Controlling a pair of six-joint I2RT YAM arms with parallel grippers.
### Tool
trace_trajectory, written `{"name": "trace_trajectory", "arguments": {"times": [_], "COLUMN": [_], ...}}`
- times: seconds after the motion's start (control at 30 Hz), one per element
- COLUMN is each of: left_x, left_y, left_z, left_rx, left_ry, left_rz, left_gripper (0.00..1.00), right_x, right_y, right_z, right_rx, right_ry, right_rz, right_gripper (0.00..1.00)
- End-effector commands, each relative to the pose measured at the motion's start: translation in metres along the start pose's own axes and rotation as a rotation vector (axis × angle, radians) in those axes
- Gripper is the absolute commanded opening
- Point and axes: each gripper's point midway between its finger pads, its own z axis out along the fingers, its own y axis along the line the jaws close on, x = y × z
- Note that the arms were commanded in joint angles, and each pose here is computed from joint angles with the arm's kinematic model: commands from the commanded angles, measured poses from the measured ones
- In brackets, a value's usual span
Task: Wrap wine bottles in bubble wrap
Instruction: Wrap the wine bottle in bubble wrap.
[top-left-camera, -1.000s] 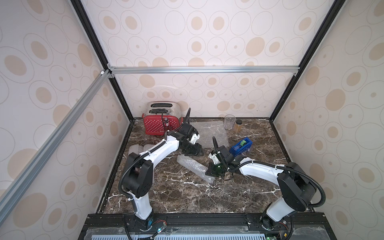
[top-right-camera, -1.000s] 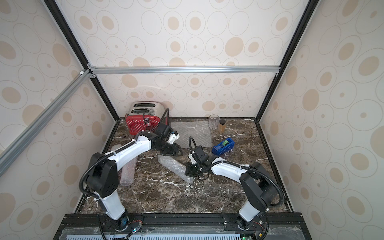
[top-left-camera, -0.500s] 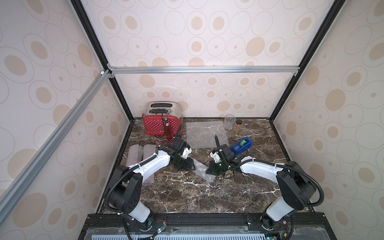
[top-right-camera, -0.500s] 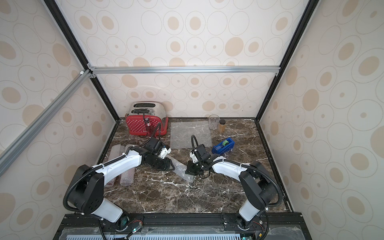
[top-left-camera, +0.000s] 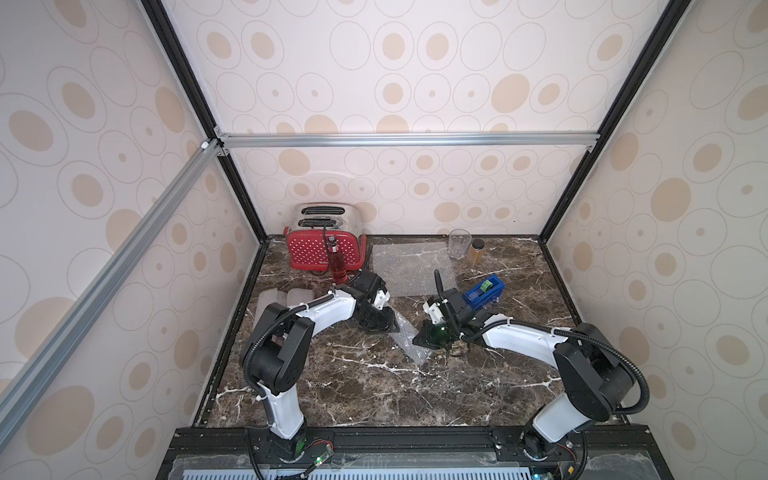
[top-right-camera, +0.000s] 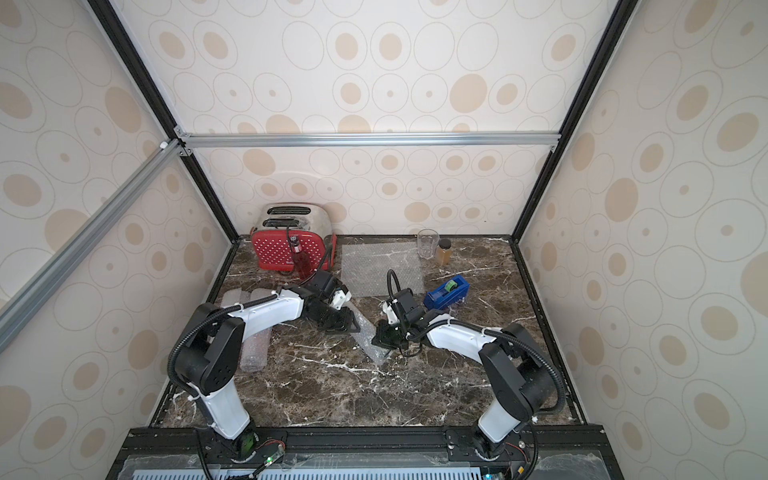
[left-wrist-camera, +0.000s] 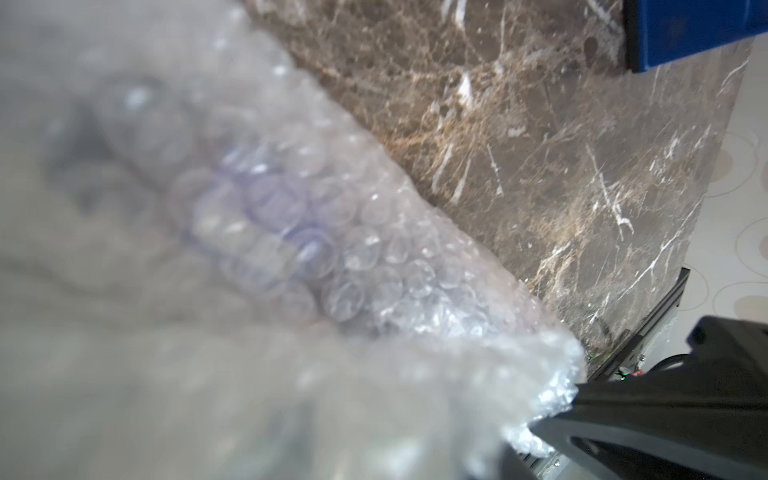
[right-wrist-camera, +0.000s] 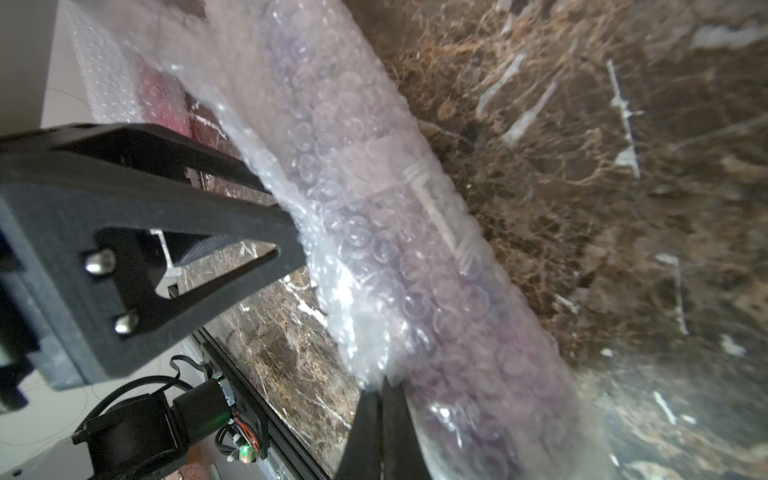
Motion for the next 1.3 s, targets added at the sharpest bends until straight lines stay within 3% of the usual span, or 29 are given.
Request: {"name": "trace_trajectory", "arguments": {"times": [0.0,0.3,0.53,0.6,0.83,0.93,1.13,1.27], "left_x": [-0.021,-0.028,-0.023,-0.016,-0.011,-0.010,-0.009,-0.011], "left_y": [-0.011,-0.031,-0.018,-0.009,0.001,0.001,0.004,0.002], "left_z": [-0.002,0.002,0.023,0.029,0.037,0.038,0.042,0.041], "left_rx": [0.022,0.110,0.034,-0.012,-0.057,-0.056,-0.064,-0.061], "left_ry": [-0.034,0.002,0.068,0.089,0.112,0.115,0.126,0.123], "left_rz": [0.021,0.039,0.034,0.036,0.053,0.057,0.057,0.058], "left_gripper": [0.54,0.65,0.63,0.61,0.57,0.57,0.57,0.58], "right_x": [0.034,0.033,0.023,0.019,0.000,-0.010,-0.011,0.000], "right_y": [-0.055,-0.053,-0.051,-0.047,-0.038,-0.044,-0.059,-0.059], "right_z": [0.007,0.008,0.001,-0.003,-0.033,-0.038,-0.022,-0.009], "right_rx": [0.178,0.175,0.176,0.175,0.199,0.197,0.182,0.118], "right_ry": [0.084,0.090,0.067,0.060,0.025,0.017,0.091,0.130], "right_rz": [0.132,0.135,0.128,0.118,0.047,0.043,0.015,0.059], "right_gripper": [0.02,0.02,0.05,0.08,0.38,0.44,0.48,0.42]}}
